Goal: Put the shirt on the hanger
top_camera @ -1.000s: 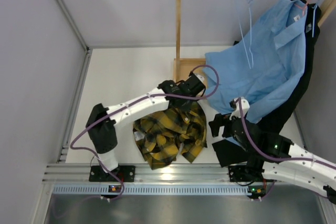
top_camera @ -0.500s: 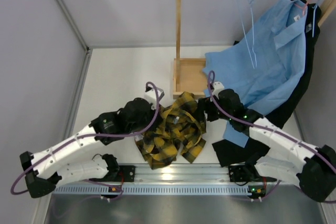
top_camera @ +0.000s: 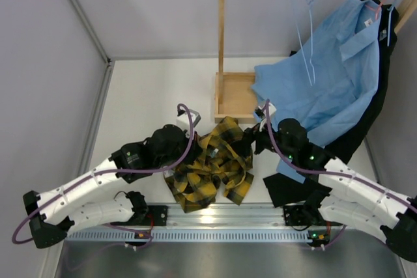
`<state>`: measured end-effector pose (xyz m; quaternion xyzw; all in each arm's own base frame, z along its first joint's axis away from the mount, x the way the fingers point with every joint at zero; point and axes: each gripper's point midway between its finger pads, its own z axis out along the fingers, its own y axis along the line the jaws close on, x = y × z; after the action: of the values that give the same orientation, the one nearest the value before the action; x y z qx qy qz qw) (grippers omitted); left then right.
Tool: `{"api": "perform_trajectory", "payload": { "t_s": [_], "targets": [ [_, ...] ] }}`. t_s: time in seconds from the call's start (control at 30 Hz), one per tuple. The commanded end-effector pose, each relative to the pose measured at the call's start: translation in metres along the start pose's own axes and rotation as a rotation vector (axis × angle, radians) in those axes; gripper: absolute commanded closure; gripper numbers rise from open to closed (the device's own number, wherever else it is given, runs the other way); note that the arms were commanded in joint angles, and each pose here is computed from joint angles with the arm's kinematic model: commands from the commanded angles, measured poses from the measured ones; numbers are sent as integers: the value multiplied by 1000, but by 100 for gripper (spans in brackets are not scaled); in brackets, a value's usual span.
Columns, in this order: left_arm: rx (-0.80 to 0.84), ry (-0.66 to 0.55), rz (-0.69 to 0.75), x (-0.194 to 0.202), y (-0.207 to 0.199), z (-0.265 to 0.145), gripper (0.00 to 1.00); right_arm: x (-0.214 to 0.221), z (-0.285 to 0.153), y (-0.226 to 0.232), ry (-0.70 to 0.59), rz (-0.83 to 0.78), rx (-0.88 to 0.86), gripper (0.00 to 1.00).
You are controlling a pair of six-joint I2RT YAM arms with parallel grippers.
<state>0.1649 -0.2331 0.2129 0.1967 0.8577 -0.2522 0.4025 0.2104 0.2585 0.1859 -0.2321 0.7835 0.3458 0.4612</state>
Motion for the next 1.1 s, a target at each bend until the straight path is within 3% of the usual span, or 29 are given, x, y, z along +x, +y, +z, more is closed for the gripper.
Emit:
{"api": "perform_trajectory", "payload": {
  "t_s": [0.0,0.17,0.37,0.43,0.6,0.67,0.7,0.73,0.77,0.97,1.07],
  "targets": [
    [18,-75,-29,-21,-7,-2,100,-21,-8,15,-79,-116,-70,24],
    [40,-86,-29,-26,-12,-6,100,9,9,21,45,-121,-134,26],
    [60,-95,-26,-28,-15,-10,100,8,32,35,44,-151,-184,33],
    [55,-111,-28,-30,-13,-13,100,4,38,42,34,-153,-203,42],
    [3,-185,1,-53,-4,-27,98,-23,39,42,-47,-172,-154,100],
    [-107,-229,37,-70,15,-41,78,-45,30,39,-109,-191,-107,100],
    [-151,-246,42,-76,22,-47,61,-58,25,41,-118,-204,-99,100],
    [-180,-254,67,-82,26,-51,20,-65,22,42,-117,-218,-88,100],
    [-186,-279,73,-98,24,-63,3,-73,20,42,-114,-248,-77,100],
    [-62,-377,166,-174,-21,-93,3,-122,7,46,-66,-287,75,100],
    [-24,-320,200,-176,-37,-69,15,-132,3,41,-29,-250,138,100]
  ]
}}
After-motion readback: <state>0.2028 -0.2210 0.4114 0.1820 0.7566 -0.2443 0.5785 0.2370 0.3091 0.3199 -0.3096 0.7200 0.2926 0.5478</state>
